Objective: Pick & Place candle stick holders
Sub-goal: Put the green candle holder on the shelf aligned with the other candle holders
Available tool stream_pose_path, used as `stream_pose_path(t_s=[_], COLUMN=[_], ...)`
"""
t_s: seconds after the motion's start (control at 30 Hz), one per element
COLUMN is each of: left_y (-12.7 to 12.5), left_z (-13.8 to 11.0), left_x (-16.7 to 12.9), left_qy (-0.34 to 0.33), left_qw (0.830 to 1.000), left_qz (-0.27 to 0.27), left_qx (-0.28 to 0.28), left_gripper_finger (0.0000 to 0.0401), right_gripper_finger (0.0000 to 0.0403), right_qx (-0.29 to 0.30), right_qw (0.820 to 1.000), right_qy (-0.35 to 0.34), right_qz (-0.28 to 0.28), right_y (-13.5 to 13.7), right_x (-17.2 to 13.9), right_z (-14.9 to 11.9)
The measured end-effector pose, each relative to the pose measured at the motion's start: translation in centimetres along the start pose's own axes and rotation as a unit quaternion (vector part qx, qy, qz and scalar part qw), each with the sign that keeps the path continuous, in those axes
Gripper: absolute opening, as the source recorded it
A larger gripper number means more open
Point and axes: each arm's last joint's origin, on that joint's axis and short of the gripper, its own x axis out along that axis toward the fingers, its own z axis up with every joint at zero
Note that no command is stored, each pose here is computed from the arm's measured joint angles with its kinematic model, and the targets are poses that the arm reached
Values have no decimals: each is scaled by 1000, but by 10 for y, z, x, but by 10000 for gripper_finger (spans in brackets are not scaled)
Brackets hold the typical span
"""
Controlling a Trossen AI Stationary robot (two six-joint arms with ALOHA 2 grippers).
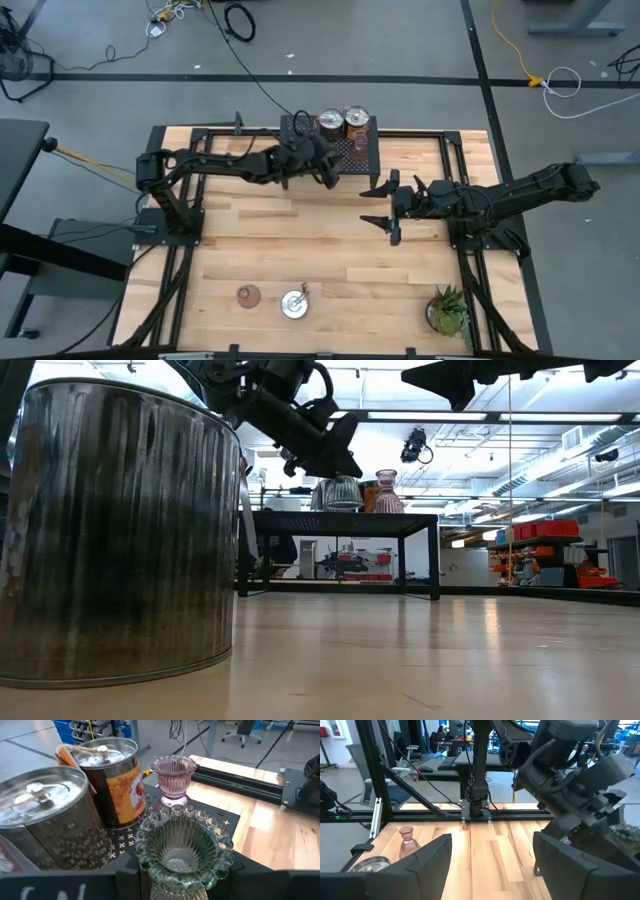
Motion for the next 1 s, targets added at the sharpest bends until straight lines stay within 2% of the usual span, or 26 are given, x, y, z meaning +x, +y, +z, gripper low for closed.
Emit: stream_pose_path(t_s=[0.23, 0.37, 0.47, 0.73, 1.0], left_y=[2, 5, 7, 7, 9], left_z=[1, 3, 5, 8, 8], left_x=[1, 1, 2, 2, 2], left_qy=[-6, -15, -28, -42, -44], left_qw=[1000, 999, 999, 998, 997], left_qz=[20, 26, 27, 26, 40], left_qx=[-2, -19, -34, -42, -44], left_gripper_finger=[128, 171, 186, 168, 176], right_gripper_finger=[279, 279, 279, 279, 279], right_qx=[0, 1, 1, 1, 1], right_qw=[1000, 1000, 1000, 1000, 1000], right_qy=[0, 0, 0, 0, 0], right_qz=[0, -1, -1, -1, -1], right_y=[0, 0, 0, 0, 0], right_x=[0, 0, 0, 0, 0], right_z=[0, 0, 0, 0, 0])
